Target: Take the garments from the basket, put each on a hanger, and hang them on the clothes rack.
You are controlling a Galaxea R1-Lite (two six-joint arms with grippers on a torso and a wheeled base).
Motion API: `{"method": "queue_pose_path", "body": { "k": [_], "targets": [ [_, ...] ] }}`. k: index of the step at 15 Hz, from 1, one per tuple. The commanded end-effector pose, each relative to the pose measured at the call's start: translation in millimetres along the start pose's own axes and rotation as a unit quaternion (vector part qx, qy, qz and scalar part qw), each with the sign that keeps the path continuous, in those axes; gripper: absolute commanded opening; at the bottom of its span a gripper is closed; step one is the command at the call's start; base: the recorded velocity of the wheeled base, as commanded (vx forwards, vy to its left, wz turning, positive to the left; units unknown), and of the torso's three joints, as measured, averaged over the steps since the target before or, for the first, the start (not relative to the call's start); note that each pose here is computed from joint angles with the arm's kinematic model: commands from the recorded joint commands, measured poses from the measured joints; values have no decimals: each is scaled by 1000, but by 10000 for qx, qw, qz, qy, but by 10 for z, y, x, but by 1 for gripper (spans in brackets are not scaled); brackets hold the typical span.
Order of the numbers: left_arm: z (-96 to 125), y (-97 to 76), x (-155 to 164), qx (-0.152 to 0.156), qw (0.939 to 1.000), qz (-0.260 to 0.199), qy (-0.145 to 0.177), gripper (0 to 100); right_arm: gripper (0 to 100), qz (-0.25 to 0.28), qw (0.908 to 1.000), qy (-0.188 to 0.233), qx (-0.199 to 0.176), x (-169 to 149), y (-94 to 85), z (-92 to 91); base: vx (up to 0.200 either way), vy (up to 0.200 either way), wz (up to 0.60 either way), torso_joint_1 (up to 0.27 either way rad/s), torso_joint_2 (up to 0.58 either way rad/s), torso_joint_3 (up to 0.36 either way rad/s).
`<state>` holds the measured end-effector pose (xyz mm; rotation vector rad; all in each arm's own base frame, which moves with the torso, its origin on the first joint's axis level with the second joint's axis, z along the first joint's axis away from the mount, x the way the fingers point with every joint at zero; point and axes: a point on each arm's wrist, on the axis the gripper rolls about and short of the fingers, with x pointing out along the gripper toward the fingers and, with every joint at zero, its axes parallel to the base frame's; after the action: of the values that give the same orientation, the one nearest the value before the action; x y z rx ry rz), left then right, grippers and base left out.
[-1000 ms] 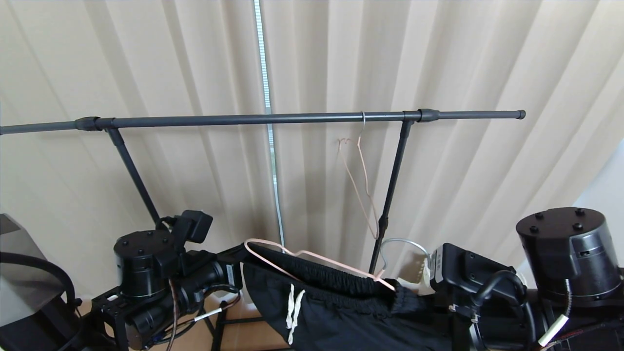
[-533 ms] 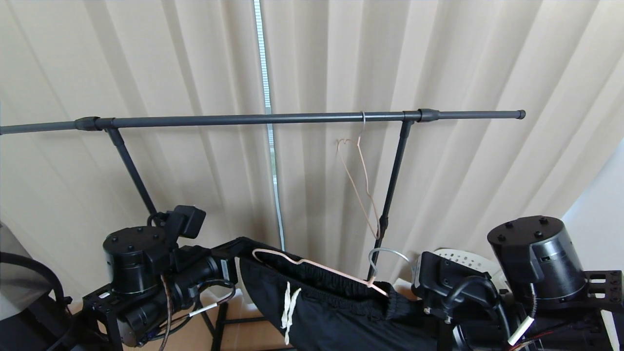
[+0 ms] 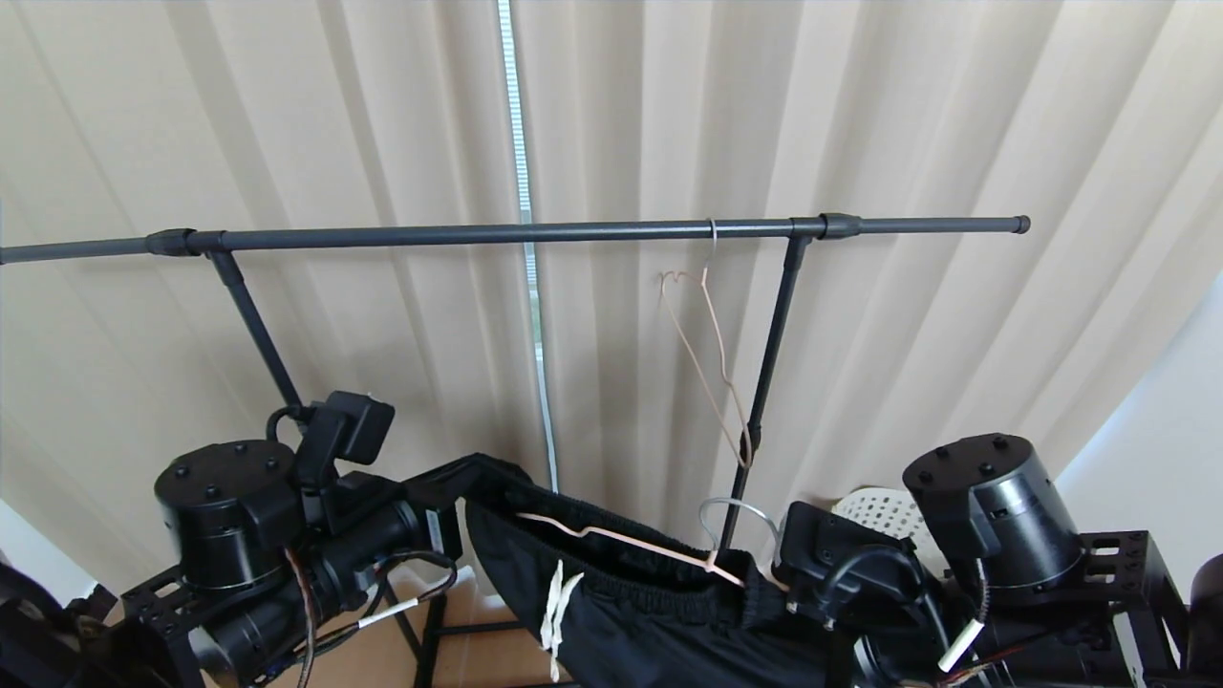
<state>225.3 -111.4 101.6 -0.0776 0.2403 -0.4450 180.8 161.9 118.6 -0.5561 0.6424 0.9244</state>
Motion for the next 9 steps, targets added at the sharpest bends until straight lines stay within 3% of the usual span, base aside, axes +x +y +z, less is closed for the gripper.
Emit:
{"method": "queue_pose_path", "body": {
  "k": [1,4,9],
  "targets": [
    [33,-162,-84,153,9996,-228,-73,0,0,58,10000,6,-3,42,21,27,0,0,0,0,0,0],
    [-36,-302,-97,509,9986,-49,134,0,0,-25,9994,-196,291,96,111,128,0,0,0,0,0,0],
    [-77,-322,-93,1077,9935,83,371,0,0,-466,9979,-210,387,206,202,167,0,0,0,0,0,0]
  ]
}}
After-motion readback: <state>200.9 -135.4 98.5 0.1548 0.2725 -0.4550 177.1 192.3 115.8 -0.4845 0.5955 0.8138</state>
